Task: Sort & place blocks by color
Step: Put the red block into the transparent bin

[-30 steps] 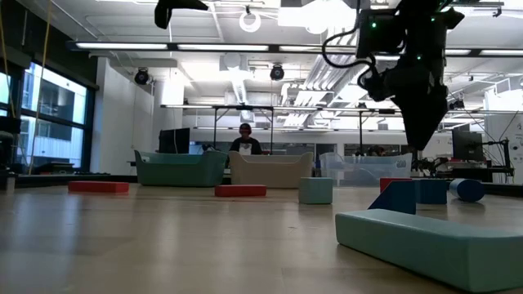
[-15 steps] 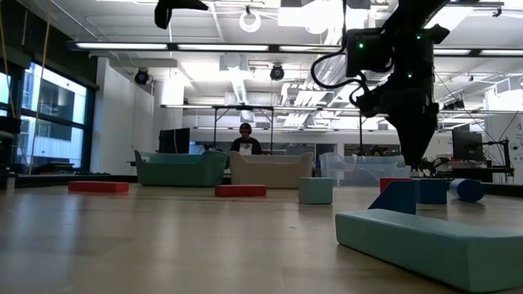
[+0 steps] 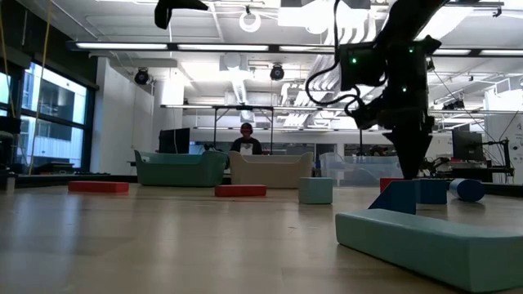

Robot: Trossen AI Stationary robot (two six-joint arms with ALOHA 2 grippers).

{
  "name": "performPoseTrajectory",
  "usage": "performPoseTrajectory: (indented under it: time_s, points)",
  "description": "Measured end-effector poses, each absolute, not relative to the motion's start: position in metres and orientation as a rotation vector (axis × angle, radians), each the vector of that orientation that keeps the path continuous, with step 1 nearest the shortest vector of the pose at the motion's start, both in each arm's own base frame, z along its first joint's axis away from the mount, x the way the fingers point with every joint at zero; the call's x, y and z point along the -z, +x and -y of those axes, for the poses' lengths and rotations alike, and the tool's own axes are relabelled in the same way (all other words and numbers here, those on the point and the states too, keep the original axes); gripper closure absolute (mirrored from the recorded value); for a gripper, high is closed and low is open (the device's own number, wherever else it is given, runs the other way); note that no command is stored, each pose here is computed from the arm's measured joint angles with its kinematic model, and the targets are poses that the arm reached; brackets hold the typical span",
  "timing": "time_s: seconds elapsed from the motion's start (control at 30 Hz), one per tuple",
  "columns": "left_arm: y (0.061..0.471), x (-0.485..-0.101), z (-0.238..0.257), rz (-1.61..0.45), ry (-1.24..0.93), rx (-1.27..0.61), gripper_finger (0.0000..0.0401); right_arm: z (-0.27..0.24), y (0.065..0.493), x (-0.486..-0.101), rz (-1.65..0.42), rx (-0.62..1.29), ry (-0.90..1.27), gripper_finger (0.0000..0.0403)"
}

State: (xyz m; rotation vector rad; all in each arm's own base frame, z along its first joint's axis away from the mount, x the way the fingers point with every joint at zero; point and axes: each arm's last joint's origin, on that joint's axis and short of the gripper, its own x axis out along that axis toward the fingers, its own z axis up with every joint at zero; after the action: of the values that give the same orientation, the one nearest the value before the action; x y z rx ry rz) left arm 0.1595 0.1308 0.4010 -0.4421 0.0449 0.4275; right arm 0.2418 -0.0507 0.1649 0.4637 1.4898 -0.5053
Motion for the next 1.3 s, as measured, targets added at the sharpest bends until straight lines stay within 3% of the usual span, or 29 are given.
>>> performPoseTrajectory:
  time_s: [0.33, 0.43, 0.6, 0.77, 1.03, 1.3]
  points:
    - [0.159, -0.401, -0.131, -0.044, -0.447, -0.428, 0.0311, 0.052, 0.247, -0.150, -1.533, 0.511, 0.463, 0.0197]
    - [0.159, -0.401, -0.131, -0.044, -0.447, -0.428, 0.0311, 0.052, 0.248, -0.149, -1.532, 0.513, 0.472, 0.0220]
    - [0.159, -0.401, -0.131, -0.049, -0.422, -0.427, 0.0311, 0.051, 0.248, -0.150, -1.527, 0.521, 0.499, 0.0297]
    - [0.159, -0.401, -0.131, -0.061, -0.367, -0.425, 0.0311, 0.051, 0.247, -0.153, -1.516, 0.515, 0.506, 0.0299]
    - [0.160, -0.401, -0.131, -0.084, -0.262, -0.419, 0.0311, 0.055, 0.265, -0.190, -1.394, 0.531, 0.508, 0.0299]
    - [0.160, -0.401, -0.131, -0.092, -0.223, -0.418, 0.0311, 0.065, 0.287, -0.242, -1.261, 0.554, 0.371, 0.0299]
